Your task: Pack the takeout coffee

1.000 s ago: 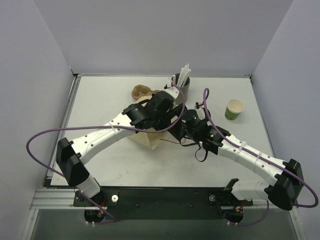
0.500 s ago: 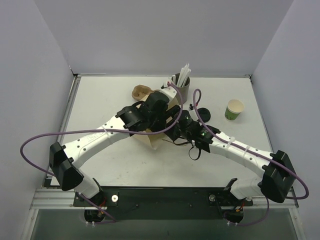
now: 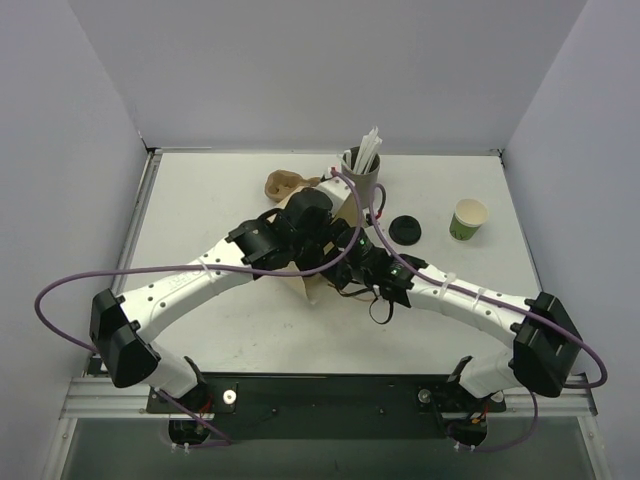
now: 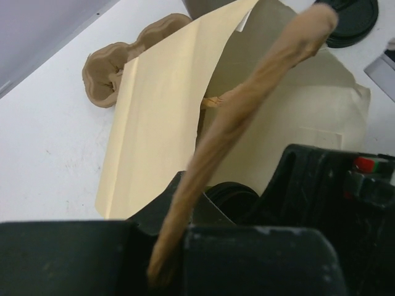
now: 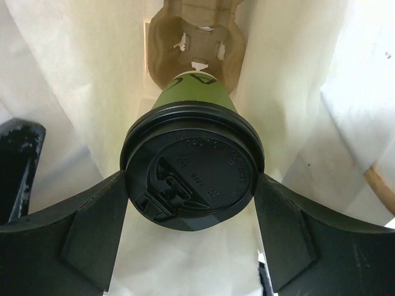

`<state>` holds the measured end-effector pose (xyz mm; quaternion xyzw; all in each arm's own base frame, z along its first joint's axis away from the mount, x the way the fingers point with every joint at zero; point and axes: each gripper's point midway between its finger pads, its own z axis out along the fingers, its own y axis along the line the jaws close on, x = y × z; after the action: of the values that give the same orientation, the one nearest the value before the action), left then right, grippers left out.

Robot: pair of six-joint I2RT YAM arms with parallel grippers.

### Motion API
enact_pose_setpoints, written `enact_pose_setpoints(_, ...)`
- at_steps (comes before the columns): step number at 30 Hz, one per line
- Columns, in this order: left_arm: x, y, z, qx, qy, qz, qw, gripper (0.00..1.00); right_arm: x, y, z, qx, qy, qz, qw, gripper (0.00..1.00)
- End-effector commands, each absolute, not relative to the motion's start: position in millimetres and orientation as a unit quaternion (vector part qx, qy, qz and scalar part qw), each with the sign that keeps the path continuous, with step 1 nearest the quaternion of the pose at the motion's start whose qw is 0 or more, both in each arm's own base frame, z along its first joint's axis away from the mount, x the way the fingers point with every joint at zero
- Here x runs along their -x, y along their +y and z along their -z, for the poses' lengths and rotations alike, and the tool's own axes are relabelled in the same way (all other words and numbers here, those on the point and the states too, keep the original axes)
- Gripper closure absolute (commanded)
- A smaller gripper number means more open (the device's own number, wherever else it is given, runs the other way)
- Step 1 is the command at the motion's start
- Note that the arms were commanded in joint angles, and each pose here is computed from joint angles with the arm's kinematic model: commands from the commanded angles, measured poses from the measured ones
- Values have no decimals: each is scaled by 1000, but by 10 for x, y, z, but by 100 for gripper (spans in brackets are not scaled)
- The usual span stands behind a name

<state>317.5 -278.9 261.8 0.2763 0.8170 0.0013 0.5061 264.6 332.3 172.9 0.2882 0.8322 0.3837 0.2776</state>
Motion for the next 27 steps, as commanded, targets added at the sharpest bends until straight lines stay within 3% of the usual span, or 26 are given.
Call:
enact_pose_setpoints(1, -3052, -2941, -2965, -280, 781, 83, 552, 100, -2708, 3345, -1761, -286, 822, -393, 296, 44)
enact_pose_setpoints(16, -2720, -3029, -3024, -375, 715, 173, 565, 100, -2722, 3255, -1678, -268, 799, -386, 375, 45)
enact_pose_setpoints(27, -2855, -2906, -3021, -343, 711, 191, 583, 100, -2616, 3332, -1593, -248, 783, -411, 396, 46)
